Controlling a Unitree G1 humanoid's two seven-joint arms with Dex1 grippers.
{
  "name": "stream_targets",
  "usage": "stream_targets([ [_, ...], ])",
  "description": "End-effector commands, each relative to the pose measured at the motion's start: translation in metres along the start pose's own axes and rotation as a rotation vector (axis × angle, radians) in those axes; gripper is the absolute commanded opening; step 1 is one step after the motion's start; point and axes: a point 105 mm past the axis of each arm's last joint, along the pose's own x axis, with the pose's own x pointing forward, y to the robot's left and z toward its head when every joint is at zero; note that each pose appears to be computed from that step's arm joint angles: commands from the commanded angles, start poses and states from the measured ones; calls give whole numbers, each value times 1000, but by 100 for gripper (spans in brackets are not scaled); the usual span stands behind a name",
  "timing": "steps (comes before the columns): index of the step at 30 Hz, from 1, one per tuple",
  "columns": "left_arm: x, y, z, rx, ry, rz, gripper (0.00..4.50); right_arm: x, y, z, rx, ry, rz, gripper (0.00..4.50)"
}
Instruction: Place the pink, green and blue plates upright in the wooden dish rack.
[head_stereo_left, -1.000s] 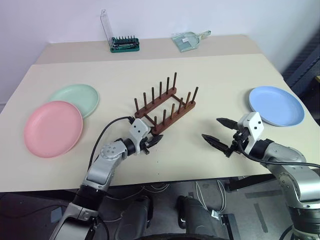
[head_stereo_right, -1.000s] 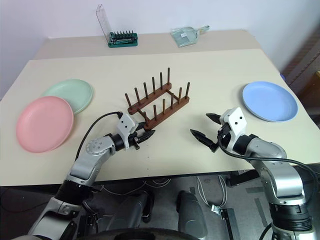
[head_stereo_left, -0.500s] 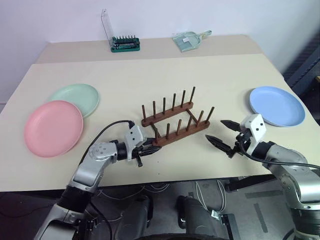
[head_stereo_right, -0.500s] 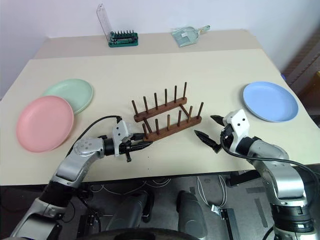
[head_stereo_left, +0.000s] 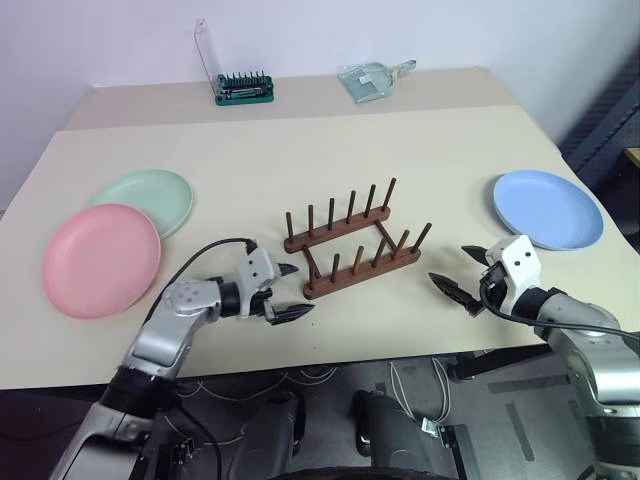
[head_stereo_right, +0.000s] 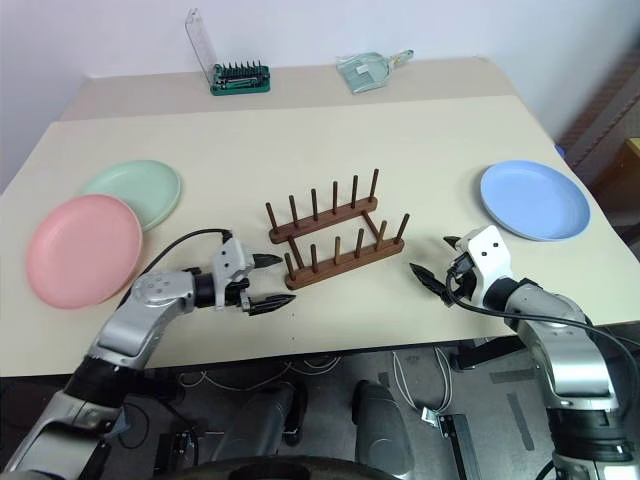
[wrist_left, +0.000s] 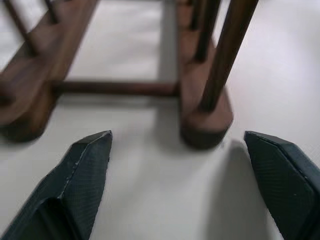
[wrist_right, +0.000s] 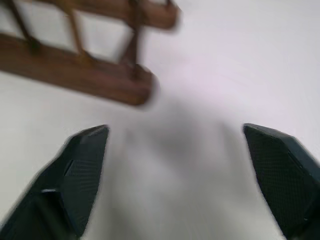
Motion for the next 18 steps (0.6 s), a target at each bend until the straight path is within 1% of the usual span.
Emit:
stream_targets([
  [1,-21,-11,-5,-68,25,-2,258,6,-7,8,-59,-21,-22,263],
  [2,-22,-16,-5,-83,24,-17,204,9,-7,9,-67,-21,-21,210],
  [3,-23,-22,-3,-88,22,-37,161,11,-6,9,-74,-21,-17,164],
  [4,-23,-26,-2,-95,23,-52,103,13,-5,10,-79,-20,-6,105],
  [6,-20,-34,0,-104,30,-73,1,16,2,15,-86,-35,28,4],
  [10,-10,-47,5,-125,29,-117,1,17,25,22,-58,-38,154,4],
  [13,-1,-53,5,-131,28,-144,1,21,31,24,-65,-30,174,4],
  [16,11,-52,4,-144,16,-138,1,28,35,22,-79,-4,179,4],
  [18,19,-42,2,-141,13,-79,1,33,37,21,-92,6,181,4],
])
